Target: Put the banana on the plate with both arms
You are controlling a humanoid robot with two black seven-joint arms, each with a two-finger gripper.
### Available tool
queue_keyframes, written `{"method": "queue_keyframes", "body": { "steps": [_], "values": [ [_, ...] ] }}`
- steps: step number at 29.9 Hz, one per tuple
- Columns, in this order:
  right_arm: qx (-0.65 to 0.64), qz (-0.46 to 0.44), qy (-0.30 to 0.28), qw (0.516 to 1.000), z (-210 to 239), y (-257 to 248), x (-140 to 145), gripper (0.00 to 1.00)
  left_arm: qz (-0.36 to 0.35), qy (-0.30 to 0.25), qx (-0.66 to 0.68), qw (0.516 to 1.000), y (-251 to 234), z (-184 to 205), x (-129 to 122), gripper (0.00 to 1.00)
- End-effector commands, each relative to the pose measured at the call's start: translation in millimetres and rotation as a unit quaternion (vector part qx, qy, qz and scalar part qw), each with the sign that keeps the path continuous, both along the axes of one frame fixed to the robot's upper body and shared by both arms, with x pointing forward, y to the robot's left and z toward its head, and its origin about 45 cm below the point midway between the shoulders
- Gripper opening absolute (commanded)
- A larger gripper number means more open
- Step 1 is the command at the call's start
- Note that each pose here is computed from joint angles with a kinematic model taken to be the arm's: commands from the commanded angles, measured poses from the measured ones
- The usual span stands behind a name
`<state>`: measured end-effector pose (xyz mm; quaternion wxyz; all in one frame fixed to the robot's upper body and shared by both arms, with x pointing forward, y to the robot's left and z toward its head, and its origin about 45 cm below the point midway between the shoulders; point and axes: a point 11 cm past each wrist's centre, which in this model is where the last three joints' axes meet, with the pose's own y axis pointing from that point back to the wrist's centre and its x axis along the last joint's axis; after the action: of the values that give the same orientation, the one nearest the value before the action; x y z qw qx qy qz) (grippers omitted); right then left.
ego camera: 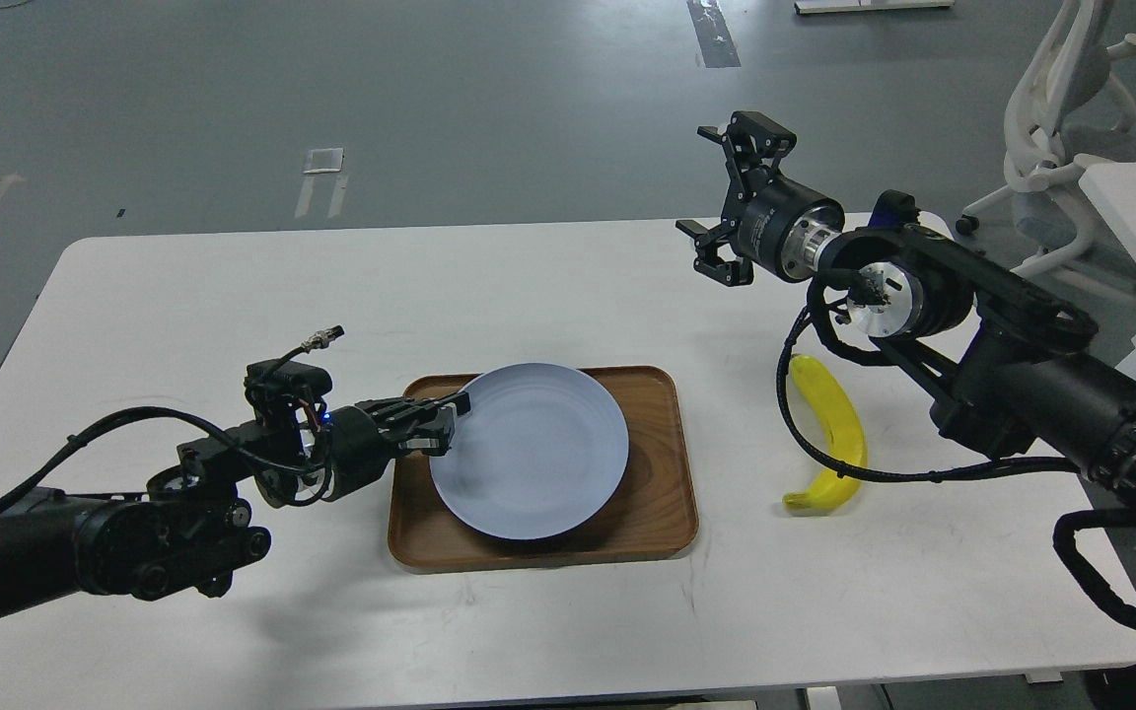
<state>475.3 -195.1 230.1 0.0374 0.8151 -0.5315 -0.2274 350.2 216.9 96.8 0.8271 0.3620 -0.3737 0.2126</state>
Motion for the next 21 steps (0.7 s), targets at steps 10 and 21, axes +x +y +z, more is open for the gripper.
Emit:
{"method": "queue_keyframes", "body": {
  "steps": [10, 21],
  "values": [
    [-0.003, -0.005, 0.0, 1.0, -0.6, -6.6, 0.2, 1.0, -0.011, -0.001, -0.01, 1.0, -5.0, 4.0, -2.7, 0.77],
    [-0.152, 0.045, -0.065, 0.985, 17.3, -37.1, -4.6, 1.0, 0.188, -0.059, -0.295, 0.935, -1.1, 142.4, 93.0, 0.98]
  ]
}}
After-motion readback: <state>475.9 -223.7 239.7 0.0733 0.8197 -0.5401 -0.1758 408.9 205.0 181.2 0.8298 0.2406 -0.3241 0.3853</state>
